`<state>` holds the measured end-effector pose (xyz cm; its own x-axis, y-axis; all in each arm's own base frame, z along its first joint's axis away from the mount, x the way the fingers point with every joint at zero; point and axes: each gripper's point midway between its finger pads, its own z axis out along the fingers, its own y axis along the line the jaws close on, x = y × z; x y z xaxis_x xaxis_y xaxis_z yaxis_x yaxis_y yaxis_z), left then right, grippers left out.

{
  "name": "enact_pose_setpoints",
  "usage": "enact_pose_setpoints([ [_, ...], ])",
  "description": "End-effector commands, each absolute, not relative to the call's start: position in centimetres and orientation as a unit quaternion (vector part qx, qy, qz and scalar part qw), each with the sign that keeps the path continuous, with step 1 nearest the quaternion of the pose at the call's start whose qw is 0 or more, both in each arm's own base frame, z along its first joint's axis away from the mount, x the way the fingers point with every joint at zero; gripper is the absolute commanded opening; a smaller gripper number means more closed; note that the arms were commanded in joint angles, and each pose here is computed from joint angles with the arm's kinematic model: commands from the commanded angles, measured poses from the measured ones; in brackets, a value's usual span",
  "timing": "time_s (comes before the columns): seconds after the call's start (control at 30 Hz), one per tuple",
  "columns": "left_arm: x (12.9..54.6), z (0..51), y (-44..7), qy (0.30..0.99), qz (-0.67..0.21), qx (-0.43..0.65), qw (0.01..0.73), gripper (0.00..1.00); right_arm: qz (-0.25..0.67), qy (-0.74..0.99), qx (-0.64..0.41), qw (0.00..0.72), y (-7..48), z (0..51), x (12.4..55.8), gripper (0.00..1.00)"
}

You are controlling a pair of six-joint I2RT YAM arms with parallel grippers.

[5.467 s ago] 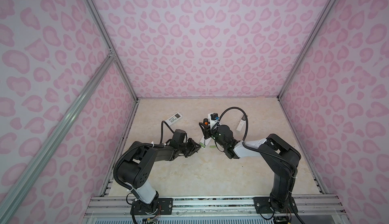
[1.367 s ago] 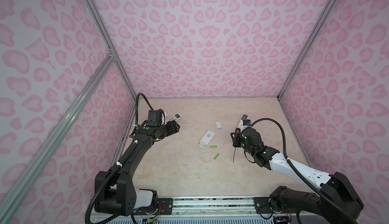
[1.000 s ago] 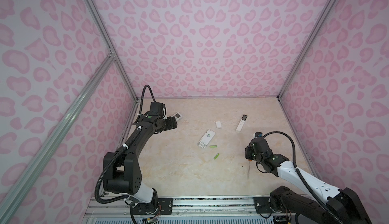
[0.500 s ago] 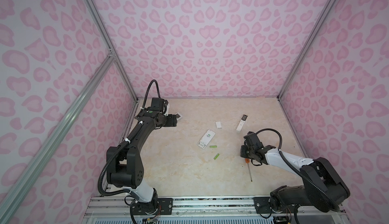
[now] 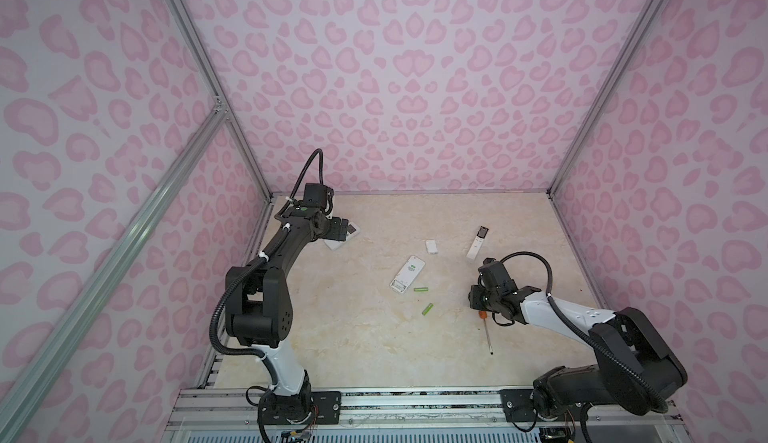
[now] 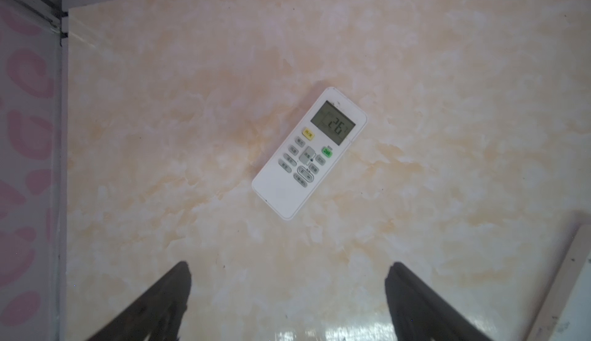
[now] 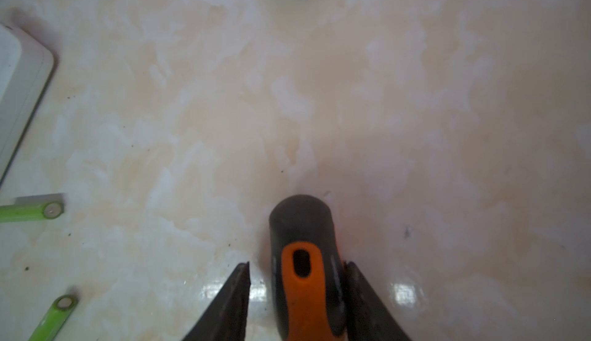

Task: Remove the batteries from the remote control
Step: 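Grasp the white remote with the 26 display using the left gripper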

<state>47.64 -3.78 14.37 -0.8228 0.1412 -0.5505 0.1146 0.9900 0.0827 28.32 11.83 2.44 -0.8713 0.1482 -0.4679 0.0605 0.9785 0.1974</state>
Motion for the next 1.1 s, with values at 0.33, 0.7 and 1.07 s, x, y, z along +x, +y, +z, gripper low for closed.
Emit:
enact_pose_setpoints([
  [0.33, 51.8, 8.5, -4.8, 0.972, -0.011, 0.098, 0.215, 0.97, 0.1, 0.928, 0.058, 0.354, 10.6, 8.0, 28.7, 0.48],
  [0.7, 52.5, 4.3, -5.5, 0.982, -0.015, 0.106, 0.158, 0.97, 0.116, 0.907, 0.08, 0.398, 10.2, 9.0, 29.0, 0.46],
  [1.07, 51.7, 1.5, -6.4, 0.986, 0.01, 0.123, 0.108, 0.99, 0.122, 0.911, 0.089, 0.383, 10.5, 8.4, 29.1, 0.45],
])
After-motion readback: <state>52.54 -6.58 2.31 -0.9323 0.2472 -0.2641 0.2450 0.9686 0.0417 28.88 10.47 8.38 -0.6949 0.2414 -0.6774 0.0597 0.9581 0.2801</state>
